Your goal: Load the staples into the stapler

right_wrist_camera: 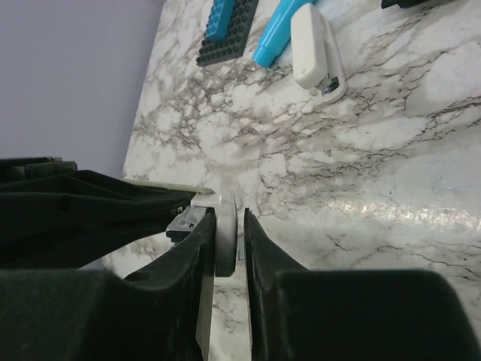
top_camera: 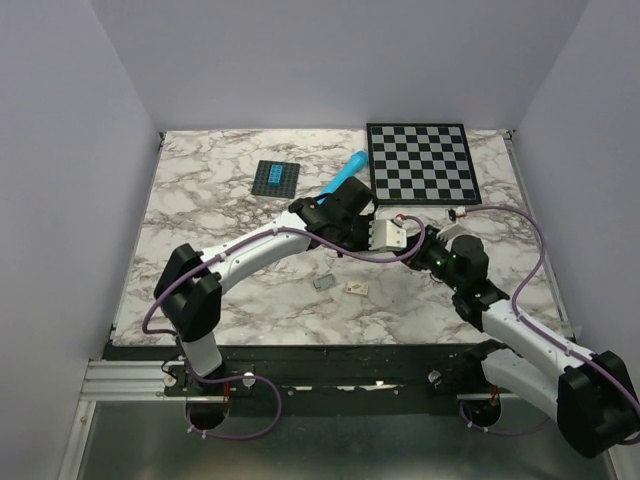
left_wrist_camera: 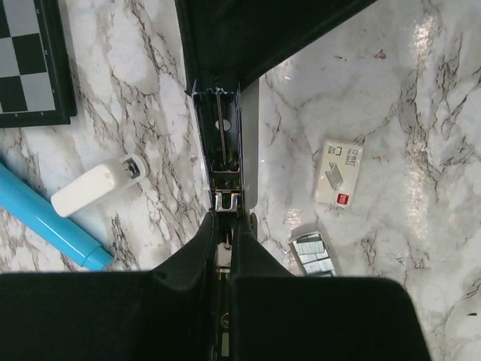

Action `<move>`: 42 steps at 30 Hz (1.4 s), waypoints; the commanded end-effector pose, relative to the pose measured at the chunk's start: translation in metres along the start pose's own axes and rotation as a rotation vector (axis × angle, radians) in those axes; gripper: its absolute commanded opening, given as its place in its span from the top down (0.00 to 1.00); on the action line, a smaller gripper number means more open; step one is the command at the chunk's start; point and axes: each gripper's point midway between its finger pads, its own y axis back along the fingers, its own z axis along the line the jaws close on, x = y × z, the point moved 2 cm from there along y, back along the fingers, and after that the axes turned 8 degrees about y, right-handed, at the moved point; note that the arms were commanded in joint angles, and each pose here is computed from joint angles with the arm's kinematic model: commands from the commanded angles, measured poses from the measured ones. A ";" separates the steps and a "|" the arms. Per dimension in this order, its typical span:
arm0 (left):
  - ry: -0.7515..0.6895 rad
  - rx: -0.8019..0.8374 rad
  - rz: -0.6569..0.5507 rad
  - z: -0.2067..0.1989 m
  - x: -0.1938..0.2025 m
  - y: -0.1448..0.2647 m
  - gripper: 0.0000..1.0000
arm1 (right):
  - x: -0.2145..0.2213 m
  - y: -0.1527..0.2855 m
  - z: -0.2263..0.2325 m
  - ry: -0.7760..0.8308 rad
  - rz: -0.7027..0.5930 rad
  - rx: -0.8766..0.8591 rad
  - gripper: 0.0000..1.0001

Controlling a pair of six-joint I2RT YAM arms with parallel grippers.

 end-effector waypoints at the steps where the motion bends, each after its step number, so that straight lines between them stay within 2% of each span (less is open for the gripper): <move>1: -0.052 0.080 0.117 -0.002 0.021 -0.012 1.00 | 0.006 -0.003 -0.006 0.006 0.000 0.002 0.67; 2: -0.060 0.081 0.133 0.002 0.022 -0.011 1.00 | 0.010 -0.002 -0.010 0.015 0.008 0.013 0.61; 7: -0.113 0.076 0.241 0.015 0.043 -0.026 1.00 | 0.019 0.008 -0.038 0.044 0.012 0.152 0.53; 8: -0.121 0.079 0.259 0.016 0.045 -0.027 1.00 | 0.022 0.012 -0.045 0.042 0.009 0.181 0.48; 11: -0.133 0.091 0.325 0.022 0.053 -0.034 1.00 | 0.032 0.022 -0.061 0.042 0.012 0.248 0.42; 21: -0.153 0.113 0.513 0.029 0.088 -0.056 1.00 | 0.039 0.036 -0.079 0.041 -0.027 0.321 0.41; 26: -0.190 0.095 0.584 0.028 0.097 -0.060 0.93 | 0.036 0.039 -0.081 0.051 -0.046 0.335 0.41; 30: -0.200 0.094 0.583 0.024 0.094 -0.063 0.70 | 0.036 0.039 -0.082 0.056 -0.044 0.341 0.41; 31: -0.197 0.091 0.578 0.024 0.092 -0.062 0.69 | 0.035 0.039 -0.081 0.056 -0.048 0.339 0.41; 36: -0.198 0.066 0.543 0.025 0.082 -0.057 0.48 | 0.031 0.041 -0.081 0.083 -0.061 0.336 0.41; 40: -0.195 0.005 0.464 0.031 0.061 -0.042 0.35 | 0.025 0.043 -0.077 0.119 -0.072 0.329 0.40; 41: -0.179 -0.013 0.430 0.032 0.055 -0.041 0.31 | 0.021 0.042 -0.074 0.139 -0.076 0.320 0.37; 42: -0.175 -0.031 0.410 0.034 0.051 -0.037 0.24 | 0.019 0.043 -0.072 0.151 -0.077 0.314 0.37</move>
